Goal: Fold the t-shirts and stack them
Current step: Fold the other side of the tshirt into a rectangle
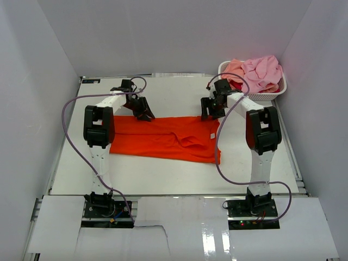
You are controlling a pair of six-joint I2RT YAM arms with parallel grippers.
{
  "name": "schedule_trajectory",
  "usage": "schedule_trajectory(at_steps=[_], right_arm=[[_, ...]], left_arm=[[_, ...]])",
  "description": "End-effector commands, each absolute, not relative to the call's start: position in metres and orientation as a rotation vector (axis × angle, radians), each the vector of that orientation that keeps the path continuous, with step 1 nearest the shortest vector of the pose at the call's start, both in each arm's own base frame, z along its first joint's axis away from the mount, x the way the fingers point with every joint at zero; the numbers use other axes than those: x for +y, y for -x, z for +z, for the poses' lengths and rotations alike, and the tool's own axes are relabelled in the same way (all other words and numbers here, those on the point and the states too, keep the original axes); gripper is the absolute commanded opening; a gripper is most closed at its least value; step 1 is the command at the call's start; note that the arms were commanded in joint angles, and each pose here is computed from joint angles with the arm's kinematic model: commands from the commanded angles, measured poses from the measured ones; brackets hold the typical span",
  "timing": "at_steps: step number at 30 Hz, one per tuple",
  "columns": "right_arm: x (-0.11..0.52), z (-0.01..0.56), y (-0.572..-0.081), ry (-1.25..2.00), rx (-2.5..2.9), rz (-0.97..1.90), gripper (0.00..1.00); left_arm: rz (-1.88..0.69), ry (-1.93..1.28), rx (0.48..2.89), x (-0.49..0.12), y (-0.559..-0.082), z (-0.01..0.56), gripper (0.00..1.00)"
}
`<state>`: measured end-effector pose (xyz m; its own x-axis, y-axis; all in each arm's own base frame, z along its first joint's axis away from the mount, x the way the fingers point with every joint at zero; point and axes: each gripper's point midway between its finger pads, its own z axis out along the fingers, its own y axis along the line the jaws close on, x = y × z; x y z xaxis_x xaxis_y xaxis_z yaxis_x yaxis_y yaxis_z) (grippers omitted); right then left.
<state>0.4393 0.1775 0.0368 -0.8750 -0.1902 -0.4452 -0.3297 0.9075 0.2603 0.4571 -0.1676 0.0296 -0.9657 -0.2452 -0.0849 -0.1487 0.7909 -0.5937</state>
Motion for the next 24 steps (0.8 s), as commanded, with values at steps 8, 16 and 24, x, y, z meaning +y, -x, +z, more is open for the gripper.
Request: schedule_trajectory(at_steps=[8,16,24], right_arm=[[0.146,0.027,-0.448,0.275,2.68,0.37,0.72],[0.159,0.056,-0.457,0.311,2.602,0.452,0.74],[0.191,0.192,-0.455,0.418,2.269,0.525,0.88]], left_arm=[[-0.742,0.354,2.834,-0.141,-0.46,0.024,0.45],[-0.816,0.325,2.79,-0.15,-0.467,0.043,0.44],[-0.748,0.143,2.427,-0.15,-0.493,0.186,0.45]])
